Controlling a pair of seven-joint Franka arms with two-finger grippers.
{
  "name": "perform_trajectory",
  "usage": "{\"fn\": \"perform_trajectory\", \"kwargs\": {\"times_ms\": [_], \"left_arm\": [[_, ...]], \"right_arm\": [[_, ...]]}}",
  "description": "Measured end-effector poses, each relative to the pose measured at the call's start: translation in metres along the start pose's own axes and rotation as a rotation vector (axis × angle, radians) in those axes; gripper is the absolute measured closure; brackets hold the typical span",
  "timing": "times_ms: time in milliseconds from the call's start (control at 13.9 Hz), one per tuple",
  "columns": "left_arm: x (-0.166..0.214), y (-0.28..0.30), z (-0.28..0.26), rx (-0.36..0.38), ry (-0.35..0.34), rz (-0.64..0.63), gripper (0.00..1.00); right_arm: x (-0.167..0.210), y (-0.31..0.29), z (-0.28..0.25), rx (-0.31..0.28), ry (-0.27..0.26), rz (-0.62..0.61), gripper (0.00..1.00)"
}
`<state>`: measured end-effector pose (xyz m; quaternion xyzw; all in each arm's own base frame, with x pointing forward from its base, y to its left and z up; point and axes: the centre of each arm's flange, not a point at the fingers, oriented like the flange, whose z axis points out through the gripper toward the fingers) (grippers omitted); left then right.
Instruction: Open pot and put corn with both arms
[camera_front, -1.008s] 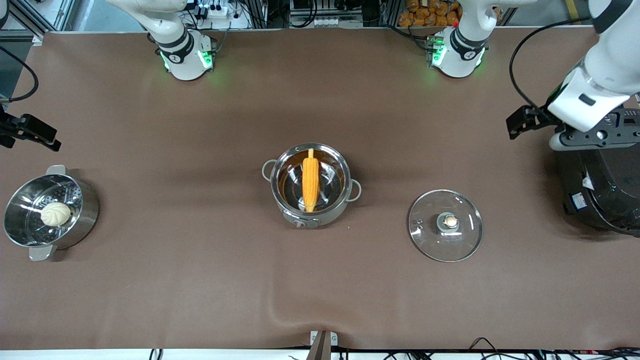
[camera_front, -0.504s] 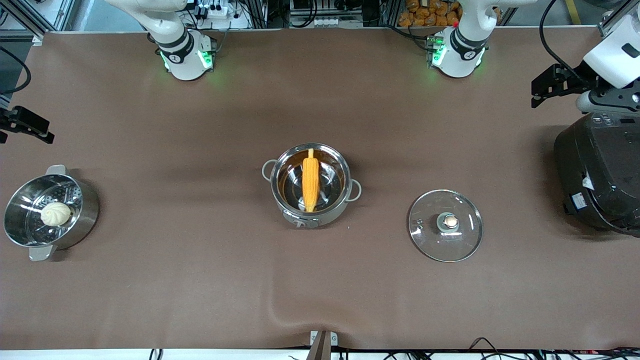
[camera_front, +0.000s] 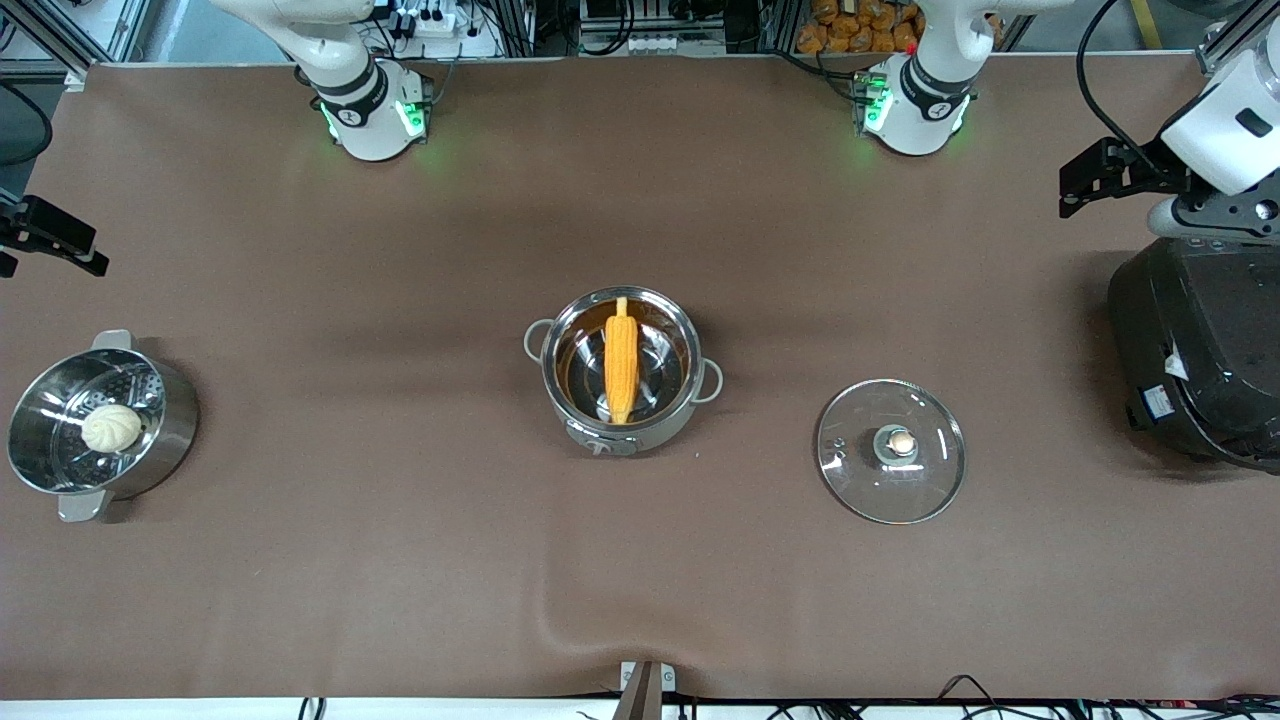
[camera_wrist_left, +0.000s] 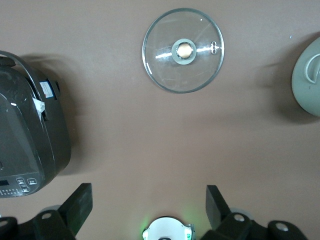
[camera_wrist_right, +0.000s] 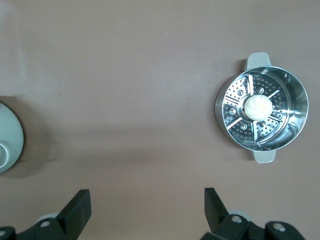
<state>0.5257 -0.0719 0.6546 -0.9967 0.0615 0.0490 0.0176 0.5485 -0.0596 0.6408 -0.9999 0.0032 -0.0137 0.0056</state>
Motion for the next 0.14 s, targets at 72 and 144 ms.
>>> {"fn": "perform_trajectory", "kwargs": {"times_ms": [72, 144], "left_arm": [[0.0, 0.0007, -0.0001, 0.0, 0.0, -0.002, 0.0], [0.0, 0.0023, -0.0001, 0.0, 0.0, -0.001, 0.0]], "right_arm": [[0.0, 0.0001, 0.0001, 0.0, 0.0, 0.0, 0.0], [0.0, 0.0003, 0.0004, 0.0, -0.001, 0.001, 0.0]]}}
